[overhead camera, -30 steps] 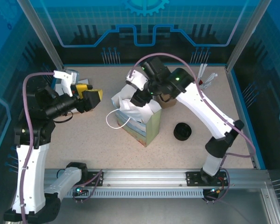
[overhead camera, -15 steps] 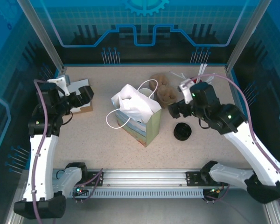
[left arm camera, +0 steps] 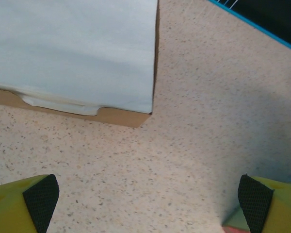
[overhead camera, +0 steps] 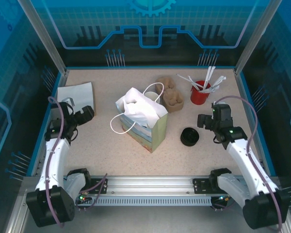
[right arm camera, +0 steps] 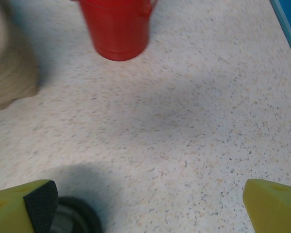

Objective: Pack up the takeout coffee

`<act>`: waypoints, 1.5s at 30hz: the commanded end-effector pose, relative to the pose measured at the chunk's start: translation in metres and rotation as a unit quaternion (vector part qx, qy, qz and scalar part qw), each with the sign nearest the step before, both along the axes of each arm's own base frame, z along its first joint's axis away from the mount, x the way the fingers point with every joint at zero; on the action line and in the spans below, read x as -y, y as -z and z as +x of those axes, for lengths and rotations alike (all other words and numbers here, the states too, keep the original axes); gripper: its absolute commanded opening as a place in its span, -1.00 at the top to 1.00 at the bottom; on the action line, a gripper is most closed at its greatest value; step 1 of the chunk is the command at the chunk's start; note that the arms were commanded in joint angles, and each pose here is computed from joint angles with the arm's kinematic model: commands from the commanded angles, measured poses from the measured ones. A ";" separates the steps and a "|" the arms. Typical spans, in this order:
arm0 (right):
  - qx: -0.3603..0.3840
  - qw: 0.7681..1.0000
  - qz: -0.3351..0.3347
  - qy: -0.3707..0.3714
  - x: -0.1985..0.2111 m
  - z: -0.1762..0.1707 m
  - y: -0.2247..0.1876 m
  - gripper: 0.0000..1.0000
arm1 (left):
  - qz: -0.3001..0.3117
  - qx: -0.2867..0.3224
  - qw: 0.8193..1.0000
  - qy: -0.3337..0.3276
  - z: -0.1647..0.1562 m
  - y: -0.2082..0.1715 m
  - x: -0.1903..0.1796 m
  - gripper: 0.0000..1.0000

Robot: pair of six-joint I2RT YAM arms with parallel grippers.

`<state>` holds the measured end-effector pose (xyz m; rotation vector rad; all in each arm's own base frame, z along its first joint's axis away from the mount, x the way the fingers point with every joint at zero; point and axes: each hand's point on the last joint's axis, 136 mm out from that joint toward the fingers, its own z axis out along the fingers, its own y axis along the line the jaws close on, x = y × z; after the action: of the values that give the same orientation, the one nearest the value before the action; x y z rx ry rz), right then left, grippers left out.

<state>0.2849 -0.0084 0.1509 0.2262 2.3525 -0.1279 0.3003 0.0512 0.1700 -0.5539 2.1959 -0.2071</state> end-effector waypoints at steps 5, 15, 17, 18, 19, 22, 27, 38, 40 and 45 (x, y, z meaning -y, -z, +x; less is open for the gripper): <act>0.119 0.991 0.003 0.057 0.023 0.061 0.018 -1.00 | 0.057 0.033 0.998 0.003 0.019 0.007 -0.016 -0.97; 0.180 0.982 -0.049 -0.041 0.001 0.111 0.044 -1.00 | 0.061 0.052 0.997 -0.002 0.031 0.027 -0.019 -0.97; 0.183 0.979 -0.051 -0.077 -0.012 0.114 0.047 -1.00 | 0.065 0.057 0.996 -0.007 0.032 0.031 -0.021 -0.97; 0.183 0.978 -0.049 -0.089 -0.016 0.114 0.048 -1.00 | 0.070 0.061 0.996 -0.006 0.033 0.033 -0.020 -0.97; 0.186 0.977 -0.046 -0.091 -0.016 0.113 0.048 -1.00 | 0.074 0.064 0.995 -0.006 0.035 0.034 -0.020 -0.97; 0.213 0.971 -0.036 -0.100 -0.017 0.108 0.054 -1.00 | 0.089 0.072 0.993 0.000 0.040 0.042 -0.014 -0.98; 0.203 0.974 -0.037 -0.097 -0.016 0.109 0.055 -1.00 | 0.115 0.095 0.988 0.047 0.059 0.051 0.011 -0.97; 0.200 0.974 -0.046 -0.099 -0.019 0.110 0.055 -1.00 | 0.122 0.177 0.970 0.116 0.084 0.070 0.048 -0.97; 0.200 0.974 -0.045 -0.100 -0.019 0.110 0.055 -1.00 | 0.121 0.174 0.972 0.105 0.085 0.077 0.045 -0.97; 0.198 0.973 -0.055 -0.103 -0.023 0.110 0.056 -1.00 | 0.128 0.150 0.974 0.111 0.094 0.078 0.048 -0.97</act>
<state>0.3905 0.0099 0.0898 -0.0286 1.9755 -0.0809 0.3790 0.0091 0.0669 -0.1751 2.0326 -0.1282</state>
